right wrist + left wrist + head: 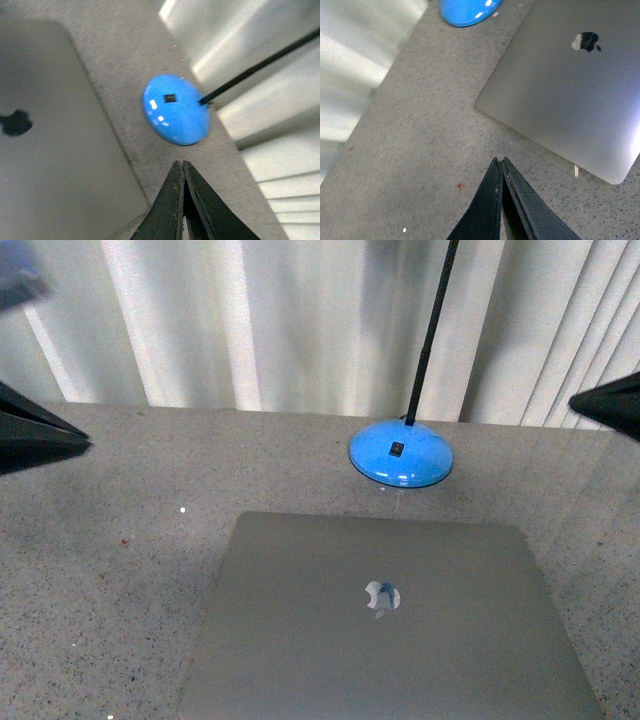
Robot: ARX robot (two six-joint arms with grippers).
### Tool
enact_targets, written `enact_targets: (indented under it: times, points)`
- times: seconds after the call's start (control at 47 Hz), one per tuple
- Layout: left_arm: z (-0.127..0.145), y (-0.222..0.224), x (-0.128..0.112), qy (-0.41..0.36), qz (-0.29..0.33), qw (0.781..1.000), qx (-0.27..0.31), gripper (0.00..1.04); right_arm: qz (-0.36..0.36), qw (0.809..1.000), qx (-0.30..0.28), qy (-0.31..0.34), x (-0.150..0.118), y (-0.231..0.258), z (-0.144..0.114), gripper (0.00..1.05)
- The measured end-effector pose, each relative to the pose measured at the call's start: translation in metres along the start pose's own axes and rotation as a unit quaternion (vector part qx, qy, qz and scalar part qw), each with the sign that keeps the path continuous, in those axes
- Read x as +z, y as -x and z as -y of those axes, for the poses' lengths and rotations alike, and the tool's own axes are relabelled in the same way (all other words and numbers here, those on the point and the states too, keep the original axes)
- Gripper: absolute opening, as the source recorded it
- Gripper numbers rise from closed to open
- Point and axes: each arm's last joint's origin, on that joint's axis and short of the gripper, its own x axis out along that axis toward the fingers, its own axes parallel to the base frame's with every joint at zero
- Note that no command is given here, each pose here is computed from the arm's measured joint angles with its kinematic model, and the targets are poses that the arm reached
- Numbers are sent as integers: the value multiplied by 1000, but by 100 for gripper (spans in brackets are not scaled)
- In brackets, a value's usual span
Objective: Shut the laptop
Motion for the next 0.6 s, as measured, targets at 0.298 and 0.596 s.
enact_targets:
  times: [0.298, 0.596]
  points:
    - [-6, 67, -31, 109, 33, 990, 77, 4, 77, 984, -104, -123, 35, 59, 5, 3]
    - [19, 87, -12, 109, 54, 991, 48, 4, 126, 987, -32, -93, 72, 85, -41, 3]
